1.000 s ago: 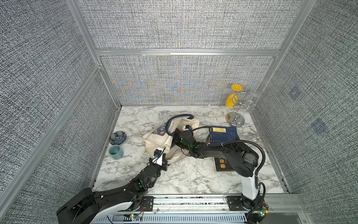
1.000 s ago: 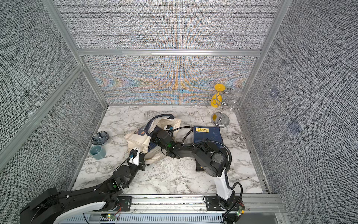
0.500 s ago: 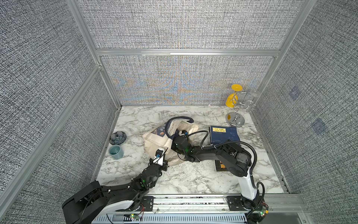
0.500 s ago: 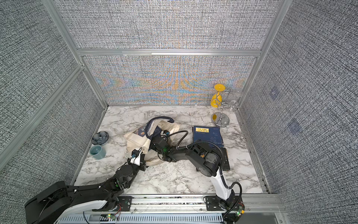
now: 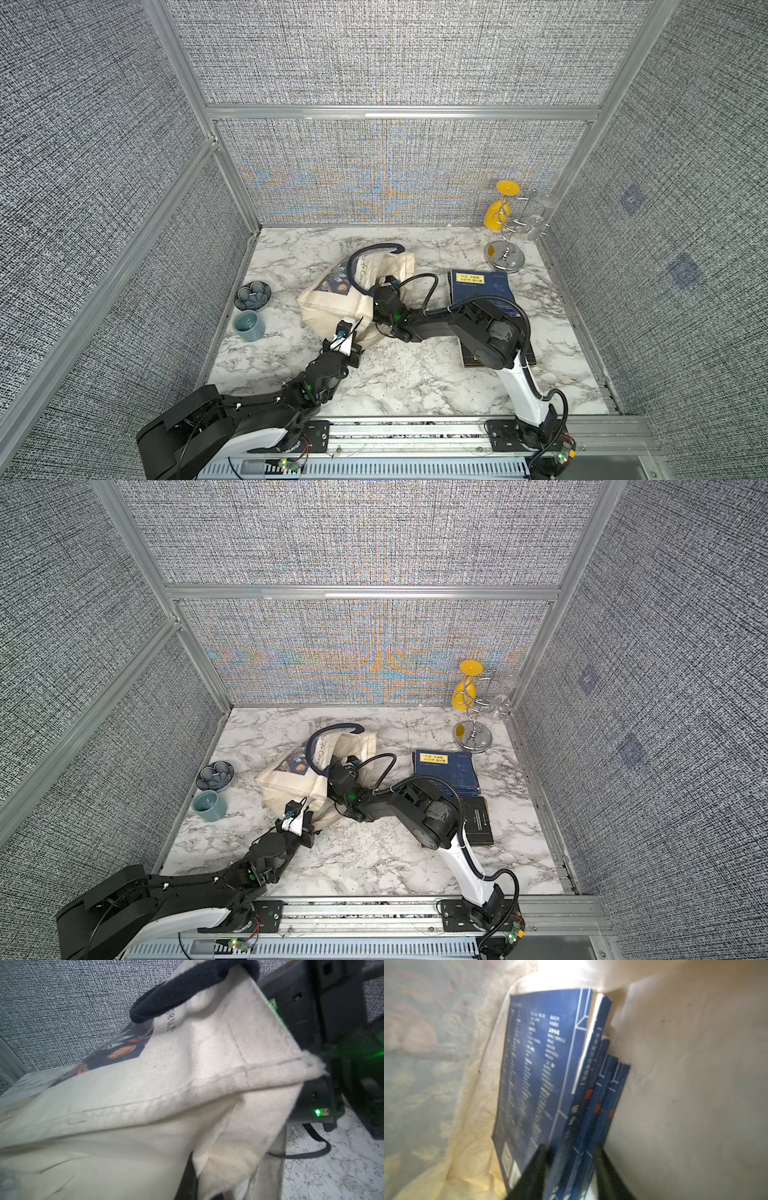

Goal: Take out the books from the canvas bag
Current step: Pick up the book from the canvas bag.

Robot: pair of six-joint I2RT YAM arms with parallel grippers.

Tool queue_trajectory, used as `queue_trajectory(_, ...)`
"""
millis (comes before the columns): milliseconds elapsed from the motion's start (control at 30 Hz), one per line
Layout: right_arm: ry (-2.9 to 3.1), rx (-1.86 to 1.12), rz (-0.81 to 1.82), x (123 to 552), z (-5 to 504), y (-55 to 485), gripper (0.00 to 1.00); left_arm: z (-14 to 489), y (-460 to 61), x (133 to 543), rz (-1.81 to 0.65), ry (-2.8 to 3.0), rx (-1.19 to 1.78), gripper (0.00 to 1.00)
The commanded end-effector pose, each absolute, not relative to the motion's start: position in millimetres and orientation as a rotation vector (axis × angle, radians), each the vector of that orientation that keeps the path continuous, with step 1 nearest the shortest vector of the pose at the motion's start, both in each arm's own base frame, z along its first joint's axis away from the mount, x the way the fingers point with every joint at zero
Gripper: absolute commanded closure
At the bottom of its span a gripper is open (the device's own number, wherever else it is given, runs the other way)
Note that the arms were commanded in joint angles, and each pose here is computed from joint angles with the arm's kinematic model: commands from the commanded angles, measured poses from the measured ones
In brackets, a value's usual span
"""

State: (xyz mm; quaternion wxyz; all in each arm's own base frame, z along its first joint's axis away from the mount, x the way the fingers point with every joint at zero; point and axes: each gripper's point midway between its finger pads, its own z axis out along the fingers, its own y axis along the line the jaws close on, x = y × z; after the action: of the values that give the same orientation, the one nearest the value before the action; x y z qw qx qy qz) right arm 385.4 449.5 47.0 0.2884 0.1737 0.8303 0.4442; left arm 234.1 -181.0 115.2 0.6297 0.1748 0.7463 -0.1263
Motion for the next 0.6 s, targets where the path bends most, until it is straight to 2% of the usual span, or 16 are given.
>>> queue_trajectory(0,2.302,0.457,1.097,381,22,439,0.76,139,-200,229,-0.419,1.617,0.428,1.00)
queue_trajectory(133,2.292,0.458,1.112,385,22,438,0.84,139,-201,228,-0.422,1.615,0.429,1.00)
queue_trajectory(567,2.190,0.412,1.203,402,60,444,0.92,142,-198,227,-0.421,1.606,0.421,1.00)
